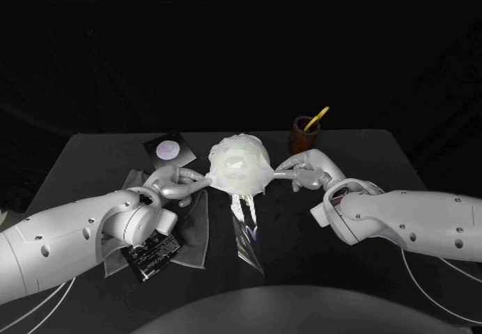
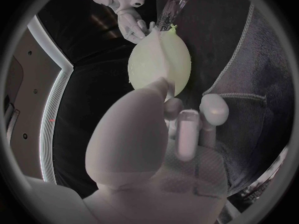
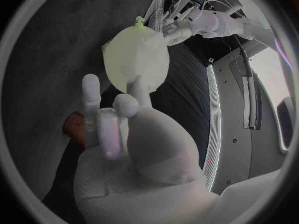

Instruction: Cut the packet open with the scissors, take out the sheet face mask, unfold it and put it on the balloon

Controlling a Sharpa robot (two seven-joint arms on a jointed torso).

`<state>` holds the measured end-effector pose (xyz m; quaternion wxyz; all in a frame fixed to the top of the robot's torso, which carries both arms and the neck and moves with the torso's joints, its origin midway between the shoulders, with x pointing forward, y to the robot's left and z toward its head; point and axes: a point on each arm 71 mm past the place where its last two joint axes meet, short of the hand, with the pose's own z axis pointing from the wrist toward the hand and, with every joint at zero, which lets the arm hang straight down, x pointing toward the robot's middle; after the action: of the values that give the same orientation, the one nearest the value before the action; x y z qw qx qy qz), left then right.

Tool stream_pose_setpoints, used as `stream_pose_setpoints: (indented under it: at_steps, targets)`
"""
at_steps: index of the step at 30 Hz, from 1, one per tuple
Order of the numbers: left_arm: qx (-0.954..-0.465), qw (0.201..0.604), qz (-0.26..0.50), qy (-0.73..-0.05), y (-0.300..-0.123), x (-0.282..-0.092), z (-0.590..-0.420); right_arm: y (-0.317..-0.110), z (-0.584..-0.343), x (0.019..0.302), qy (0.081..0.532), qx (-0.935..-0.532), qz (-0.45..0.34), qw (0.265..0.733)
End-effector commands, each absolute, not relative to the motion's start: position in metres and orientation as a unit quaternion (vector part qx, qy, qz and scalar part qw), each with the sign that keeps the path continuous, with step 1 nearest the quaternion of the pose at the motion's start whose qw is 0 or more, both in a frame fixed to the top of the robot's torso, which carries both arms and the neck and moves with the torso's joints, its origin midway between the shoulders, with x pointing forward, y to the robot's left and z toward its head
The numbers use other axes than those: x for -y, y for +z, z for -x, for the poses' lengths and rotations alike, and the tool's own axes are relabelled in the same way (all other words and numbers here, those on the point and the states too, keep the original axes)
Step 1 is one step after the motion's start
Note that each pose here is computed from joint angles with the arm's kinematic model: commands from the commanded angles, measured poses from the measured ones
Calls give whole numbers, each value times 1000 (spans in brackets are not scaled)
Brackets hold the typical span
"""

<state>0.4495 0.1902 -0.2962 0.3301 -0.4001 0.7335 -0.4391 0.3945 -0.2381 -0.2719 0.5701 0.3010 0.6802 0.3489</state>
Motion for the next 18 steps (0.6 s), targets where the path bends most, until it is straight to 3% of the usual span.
stream_pose_setpoints:
  at_steps: [1,18]
  targets:
    - [-734,345,384,-441,-295,-190,-451,-271,-395,238,347,-681,-291,575]
    - [-764,320,344,-443,-297,-180,-446,-272,-395,234,347,-688,-283,571]
